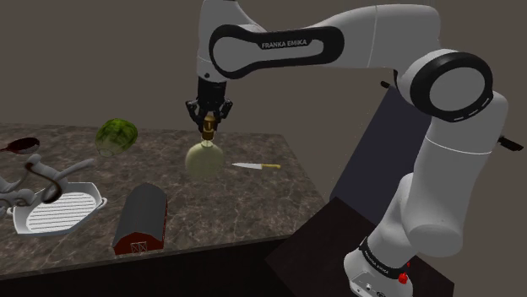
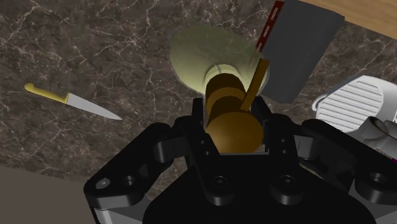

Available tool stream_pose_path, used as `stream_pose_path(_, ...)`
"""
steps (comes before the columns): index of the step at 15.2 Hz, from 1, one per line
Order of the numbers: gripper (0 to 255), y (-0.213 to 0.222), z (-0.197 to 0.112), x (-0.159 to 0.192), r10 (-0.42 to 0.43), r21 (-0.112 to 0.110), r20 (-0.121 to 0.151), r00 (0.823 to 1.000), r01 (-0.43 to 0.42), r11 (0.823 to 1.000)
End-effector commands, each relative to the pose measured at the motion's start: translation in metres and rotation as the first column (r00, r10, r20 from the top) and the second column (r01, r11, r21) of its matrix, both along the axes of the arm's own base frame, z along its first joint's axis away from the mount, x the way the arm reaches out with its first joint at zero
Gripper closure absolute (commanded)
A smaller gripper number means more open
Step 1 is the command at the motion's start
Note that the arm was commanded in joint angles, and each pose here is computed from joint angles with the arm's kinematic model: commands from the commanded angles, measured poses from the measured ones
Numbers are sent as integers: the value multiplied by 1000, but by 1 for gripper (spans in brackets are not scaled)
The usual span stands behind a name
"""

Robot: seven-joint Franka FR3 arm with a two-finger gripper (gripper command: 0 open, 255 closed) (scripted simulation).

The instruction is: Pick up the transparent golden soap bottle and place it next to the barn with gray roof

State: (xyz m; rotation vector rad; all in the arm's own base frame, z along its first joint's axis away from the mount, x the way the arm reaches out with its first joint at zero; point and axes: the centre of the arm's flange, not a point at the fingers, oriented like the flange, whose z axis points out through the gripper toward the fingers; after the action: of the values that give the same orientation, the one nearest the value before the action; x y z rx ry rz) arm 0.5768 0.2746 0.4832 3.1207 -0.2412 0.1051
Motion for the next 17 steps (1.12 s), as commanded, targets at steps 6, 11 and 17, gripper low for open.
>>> stream_pose_path(6,255,0,-36,0,0,1,1,1000,0,1000)
stream_pose_path(11,255,0,-63,0,0,1,1,1000,0,1000)
stream_pose_path(17,255,0,-94,0,0,1,1,1000,0,1000)
